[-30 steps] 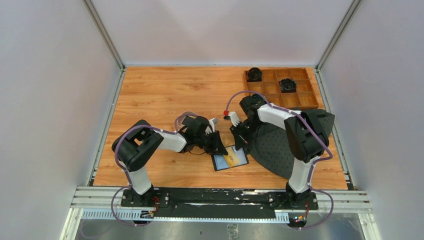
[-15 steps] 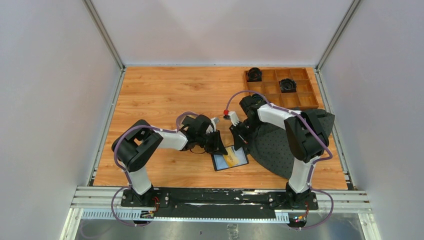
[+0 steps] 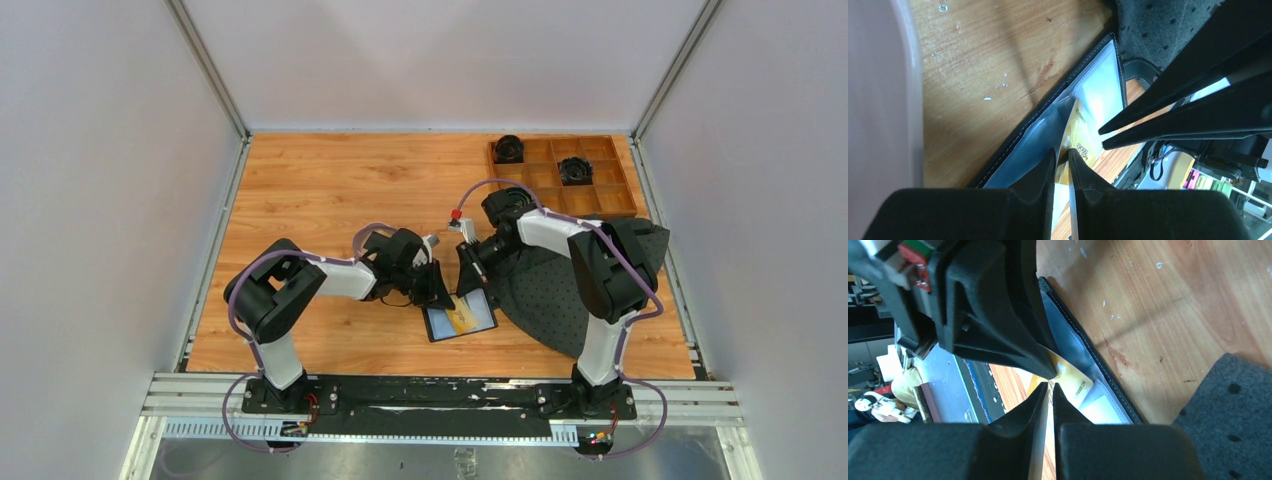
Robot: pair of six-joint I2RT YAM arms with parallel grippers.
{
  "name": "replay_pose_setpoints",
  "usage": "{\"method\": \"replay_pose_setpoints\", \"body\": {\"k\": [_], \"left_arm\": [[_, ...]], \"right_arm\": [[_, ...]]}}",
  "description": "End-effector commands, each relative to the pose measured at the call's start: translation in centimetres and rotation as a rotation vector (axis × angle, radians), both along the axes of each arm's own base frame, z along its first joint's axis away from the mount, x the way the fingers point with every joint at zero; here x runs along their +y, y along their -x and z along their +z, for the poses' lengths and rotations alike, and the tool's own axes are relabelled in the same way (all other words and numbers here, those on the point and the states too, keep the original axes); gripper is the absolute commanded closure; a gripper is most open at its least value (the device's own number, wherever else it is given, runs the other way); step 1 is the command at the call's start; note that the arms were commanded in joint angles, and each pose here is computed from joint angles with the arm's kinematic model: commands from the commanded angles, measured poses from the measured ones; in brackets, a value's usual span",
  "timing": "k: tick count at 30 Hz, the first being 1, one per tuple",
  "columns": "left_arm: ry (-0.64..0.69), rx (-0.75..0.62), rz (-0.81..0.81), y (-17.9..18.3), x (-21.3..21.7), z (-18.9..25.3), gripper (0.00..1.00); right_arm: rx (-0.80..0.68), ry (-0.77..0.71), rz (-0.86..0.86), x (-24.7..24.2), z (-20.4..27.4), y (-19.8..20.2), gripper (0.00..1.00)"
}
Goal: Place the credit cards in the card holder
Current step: Insert the credit card into the card holder.
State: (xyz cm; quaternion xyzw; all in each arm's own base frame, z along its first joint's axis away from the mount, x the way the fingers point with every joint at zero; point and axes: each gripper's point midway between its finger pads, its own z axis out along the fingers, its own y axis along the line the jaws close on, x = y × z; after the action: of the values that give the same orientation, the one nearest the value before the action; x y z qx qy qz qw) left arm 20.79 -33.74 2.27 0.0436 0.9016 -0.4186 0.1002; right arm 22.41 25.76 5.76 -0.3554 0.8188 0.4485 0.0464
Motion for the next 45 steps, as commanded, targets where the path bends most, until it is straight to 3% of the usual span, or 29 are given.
{"method": "replay_pose_setpoints", "body": {"k": [1,15,33,38,45], "left_arm": [[-0.111,0.043,0.015,0.7,1.5,-2.7,0.83],[-0.105,0.029,0.018,0.8,1.7,-2.2,0.66],[-0.112,0.04,0.042,1.7,2.7,-2.2,0.65],[-0.126,0.057,0.04,1.7,2.7,-2.9,0.71],[-0.137,0.063,0.037,1.5,2.5,-3.5,0.9]], "right_arm": [[0.088,0.014,-0.063,0.0,-1.3,0.2,0.89],[0.045,0.202,-0.126,-2.1,-4.5,-0.8,0.92],[0.046,0.193,-0.114,-1.7,-4.3,-0.6,0.93],[0.044,0.184,-0.105,-1.5,-4.1,-0.5,0.93],[0.026,0.082,-0.085,-0.4,-1.5,-0.6,0.88]]}}
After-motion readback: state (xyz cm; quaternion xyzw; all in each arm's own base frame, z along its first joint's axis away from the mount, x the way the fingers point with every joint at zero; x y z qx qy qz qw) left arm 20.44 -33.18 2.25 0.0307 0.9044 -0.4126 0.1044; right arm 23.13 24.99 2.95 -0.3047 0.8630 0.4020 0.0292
